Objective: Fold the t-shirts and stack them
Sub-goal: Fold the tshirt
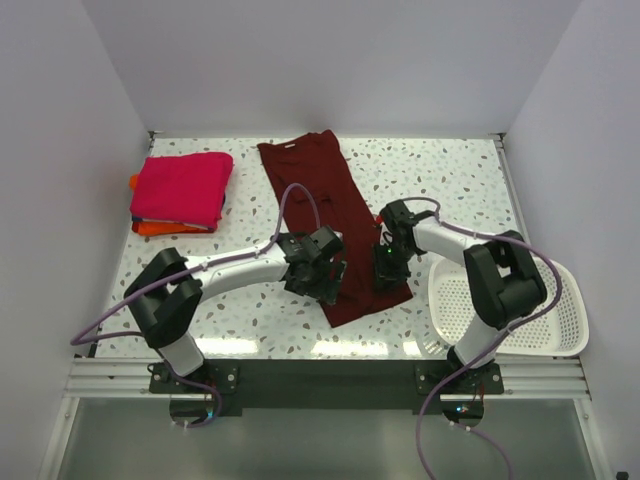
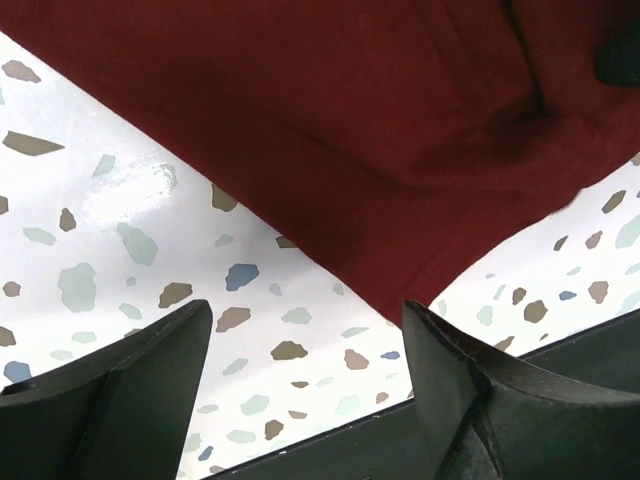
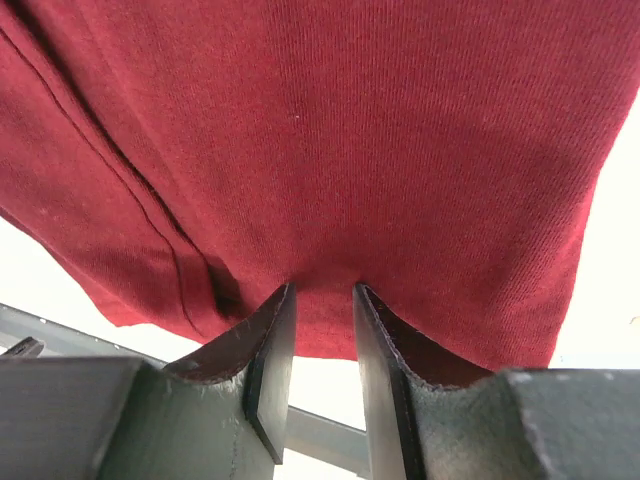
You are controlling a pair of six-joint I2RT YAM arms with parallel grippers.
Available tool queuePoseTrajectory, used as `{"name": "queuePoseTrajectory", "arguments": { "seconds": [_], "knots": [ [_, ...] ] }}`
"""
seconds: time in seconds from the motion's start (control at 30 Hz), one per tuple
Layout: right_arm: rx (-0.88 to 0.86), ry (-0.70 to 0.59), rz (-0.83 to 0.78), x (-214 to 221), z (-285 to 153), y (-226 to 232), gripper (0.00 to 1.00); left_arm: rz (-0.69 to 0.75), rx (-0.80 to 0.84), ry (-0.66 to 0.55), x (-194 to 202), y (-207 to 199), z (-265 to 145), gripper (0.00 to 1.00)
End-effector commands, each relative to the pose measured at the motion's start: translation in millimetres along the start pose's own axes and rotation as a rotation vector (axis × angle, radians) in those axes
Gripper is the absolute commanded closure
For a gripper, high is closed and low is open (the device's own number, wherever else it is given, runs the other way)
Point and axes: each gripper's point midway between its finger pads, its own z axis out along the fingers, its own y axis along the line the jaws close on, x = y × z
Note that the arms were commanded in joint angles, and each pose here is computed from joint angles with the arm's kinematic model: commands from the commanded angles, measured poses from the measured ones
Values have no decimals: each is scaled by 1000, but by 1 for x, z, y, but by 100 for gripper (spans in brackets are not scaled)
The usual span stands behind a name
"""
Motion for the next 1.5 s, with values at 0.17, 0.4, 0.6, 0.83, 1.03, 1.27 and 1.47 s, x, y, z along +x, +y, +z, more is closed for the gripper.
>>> {"name": "queuePoseTrajectory", "arguments": {
  "seconds": [0.17,0.4,0.6,0.83,1.03,1.27,1.47],
  "knots": [
    [30,66,6,39,23,-9,66,-74,-5,-54,-2,3,-19,15],
    [-12,84,14,57,30,17,66,-162,-62,-69,11,22,-32,12],
    [-43,98,-15,70,32,41,66,-305,-96,-57,45,45,-39,12],
    [-67,134,-82,88,37,66,66,-412,-72,-61,69,53,-41,13],
    [-97,76,-104,78,18,83,63,-448,-83,-31,84,48,-28,14],
    [-62,2,-99,74,-7,76,55,-475,-97,-32,90,44,-11,20],
    [-11,-47,-47,76,-17,55,52,-416,-96,-12,87,29,-1,28]
  ]
}}
